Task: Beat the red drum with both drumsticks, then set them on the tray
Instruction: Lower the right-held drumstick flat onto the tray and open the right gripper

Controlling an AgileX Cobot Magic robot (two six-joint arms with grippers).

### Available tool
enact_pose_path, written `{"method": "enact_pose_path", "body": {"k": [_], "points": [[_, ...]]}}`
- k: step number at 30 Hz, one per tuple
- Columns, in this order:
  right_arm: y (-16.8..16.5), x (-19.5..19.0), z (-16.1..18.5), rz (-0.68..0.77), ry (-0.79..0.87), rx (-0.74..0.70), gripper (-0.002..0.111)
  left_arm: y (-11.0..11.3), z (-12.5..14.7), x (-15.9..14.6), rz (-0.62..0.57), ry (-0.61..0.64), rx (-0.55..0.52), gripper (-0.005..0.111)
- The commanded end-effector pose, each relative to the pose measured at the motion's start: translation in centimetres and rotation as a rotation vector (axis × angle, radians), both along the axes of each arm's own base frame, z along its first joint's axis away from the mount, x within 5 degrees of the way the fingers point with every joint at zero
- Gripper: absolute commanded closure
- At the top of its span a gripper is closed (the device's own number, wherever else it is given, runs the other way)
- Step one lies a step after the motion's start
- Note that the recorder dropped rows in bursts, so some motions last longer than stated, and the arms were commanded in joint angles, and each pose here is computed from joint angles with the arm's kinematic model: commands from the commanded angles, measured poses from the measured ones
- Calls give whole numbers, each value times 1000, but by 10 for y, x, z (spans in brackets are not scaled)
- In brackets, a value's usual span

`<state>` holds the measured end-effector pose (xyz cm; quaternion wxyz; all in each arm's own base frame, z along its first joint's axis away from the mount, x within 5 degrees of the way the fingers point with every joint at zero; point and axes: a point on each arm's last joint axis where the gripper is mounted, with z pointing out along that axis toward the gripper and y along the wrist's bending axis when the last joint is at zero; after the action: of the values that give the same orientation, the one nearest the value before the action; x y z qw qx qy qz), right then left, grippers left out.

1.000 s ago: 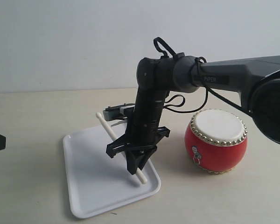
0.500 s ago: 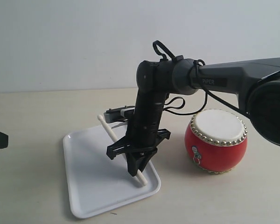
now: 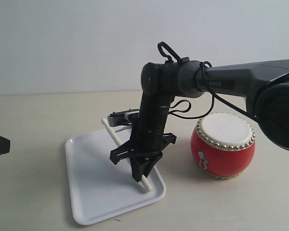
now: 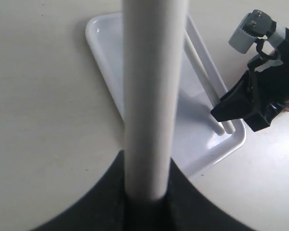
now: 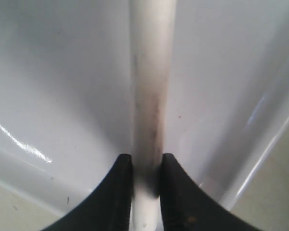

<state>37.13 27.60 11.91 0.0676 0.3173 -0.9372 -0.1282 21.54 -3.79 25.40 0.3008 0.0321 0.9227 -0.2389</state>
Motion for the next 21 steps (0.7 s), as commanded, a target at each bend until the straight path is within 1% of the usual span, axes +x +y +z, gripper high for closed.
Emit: {"method": "enact_pose_path", "body": {"k": [1, 12, 18, 19, 21], "points": [[1, 2, 3, -3, -14, 2, 93, 0, -1, 0, 1, 3, -14, 107], [0, 2, 3, -5, -19, -8, 93, 0, -1, 0, -4, -1, -13, 107], [-3, 3, 2, -9, -32, -37, 93, -1, 0, 0, -5, -3, -14, 107], [-3, 3, 2, -9, -32, -37, 93, -1, 0, 0, -5, -3, -14, 107], [-3, 3, 2, -9, -32, -37, 87, -1, 0, 0, -5, -3, -14, 107]]}}
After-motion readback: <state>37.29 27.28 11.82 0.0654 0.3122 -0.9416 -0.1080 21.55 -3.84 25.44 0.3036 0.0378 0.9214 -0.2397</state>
